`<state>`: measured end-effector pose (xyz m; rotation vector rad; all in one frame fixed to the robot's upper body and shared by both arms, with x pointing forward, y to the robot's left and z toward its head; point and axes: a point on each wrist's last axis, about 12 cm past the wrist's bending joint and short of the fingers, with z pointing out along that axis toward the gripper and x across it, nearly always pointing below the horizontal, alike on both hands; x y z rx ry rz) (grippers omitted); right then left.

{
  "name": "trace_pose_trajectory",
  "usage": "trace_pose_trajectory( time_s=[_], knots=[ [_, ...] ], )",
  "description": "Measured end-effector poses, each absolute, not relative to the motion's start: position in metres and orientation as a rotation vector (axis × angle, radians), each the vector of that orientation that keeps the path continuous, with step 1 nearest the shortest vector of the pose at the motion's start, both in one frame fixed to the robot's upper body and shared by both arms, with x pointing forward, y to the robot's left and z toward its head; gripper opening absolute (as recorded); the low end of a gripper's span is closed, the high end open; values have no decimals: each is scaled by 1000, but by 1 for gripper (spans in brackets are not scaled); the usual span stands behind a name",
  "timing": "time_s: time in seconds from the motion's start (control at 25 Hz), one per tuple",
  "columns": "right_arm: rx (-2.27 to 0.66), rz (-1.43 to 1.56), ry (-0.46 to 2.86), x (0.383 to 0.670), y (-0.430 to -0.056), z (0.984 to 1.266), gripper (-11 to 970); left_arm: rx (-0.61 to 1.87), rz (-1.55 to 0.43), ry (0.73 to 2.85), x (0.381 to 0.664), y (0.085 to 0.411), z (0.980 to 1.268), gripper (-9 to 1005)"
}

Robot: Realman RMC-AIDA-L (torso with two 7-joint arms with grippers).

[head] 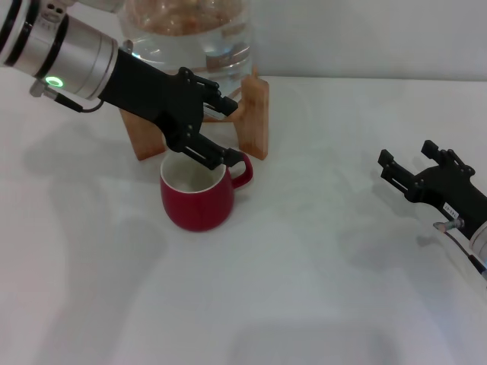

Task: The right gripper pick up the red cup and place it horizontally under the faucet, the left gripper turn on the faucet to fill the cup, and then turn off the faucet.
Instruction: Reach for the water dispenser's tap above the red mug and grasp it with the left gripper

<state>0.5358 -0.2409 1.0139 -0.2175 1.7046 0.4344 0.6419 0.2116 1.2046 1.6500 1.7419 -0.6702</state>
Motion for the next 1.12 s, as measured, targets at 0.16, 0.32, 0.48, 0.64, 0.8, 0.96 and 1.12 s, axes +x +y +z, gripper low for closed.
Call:
trace_pose_trajectory(
  time_s=[0.16, 0.32, 0.48, 0.64, 0.8, 0.96, 1.12],
  knots=[
    [-218, 435, 1705, 536, -241, 1014, 858, 1650, -683, 1741, 641, 213, 1207, 885],
    [-218, 435, 1706, 535, -241, 1014, 857, 1646, -688, 1747, 641, 214, 1208, 885],
    [-218, 435, 1706, 535, -241, 1013, 857, 1649, -687, 1766, 640, 216, 1208, 885],
    [-218, 435, 1706, 535, -241, 1013, 857, 1650, -688, 1781, 640, 218, 1207, 886],
    [-218, 434, 1706, 535, -241, 1013, 858, 1654, -692, 1789, 639, 219, 1208, 886],
    [-219, 435, 1706, 535, -241, 1014, 857, 1655, -697, 1790, 639, 221, 1209, 886],
    [-219, 435, 1706, 536, -241, 1014, 858, 1659, -706, 1794, 638, 222, 1211, 886]
  ],
)
